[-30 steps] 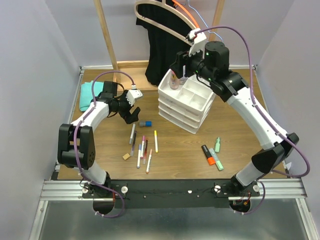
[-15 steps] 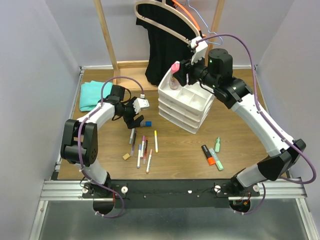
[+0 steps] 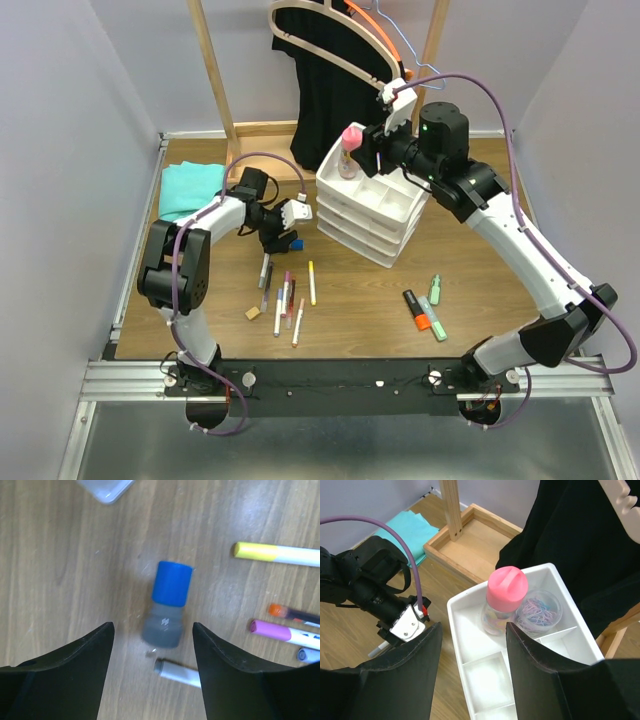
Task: Sort the stationery into containers
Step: Pick up the stationery from the center of the board.
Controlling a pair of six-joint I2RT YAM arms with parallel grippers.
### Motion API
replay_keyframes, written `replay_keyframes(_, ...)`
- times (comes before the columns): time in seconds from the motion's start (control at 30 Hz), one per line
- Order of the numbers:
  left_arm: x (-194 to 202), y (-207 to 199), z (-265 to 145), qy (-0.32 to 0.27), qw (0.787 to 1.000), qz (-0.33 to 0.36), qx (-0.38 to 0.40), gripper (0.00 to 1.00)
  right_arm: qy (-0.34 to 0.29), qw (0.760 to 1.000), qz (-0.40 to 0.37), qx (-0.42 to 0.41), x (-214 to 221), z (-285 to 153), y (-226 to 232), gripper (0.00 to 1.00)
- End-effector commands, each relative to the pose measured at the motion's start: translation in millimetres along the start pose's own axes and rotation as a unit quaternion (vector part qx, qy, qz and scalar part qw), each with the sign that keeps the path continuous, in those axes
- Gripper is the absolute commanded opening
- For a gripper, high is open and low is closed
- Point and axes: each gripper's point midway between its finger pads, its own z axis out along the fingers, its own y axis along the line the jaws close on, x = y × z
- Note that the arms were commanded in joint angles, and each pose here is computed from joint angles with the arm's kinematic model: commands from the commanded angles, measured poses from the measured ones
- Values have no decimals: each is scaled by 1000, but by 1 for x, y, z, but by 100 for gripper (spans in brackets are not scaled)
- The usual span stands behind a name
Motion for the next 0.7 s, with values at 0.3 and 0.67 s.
replay_keyframes(0.3,18,-10,10,50,998,-2,47,58,-15,1000,-7,1,-6,-6,1,59)
replay_keyframes(0.67,18,1,18,64,997,-17,37,52,-15,1000,-6,3,-3,-6,1,57)
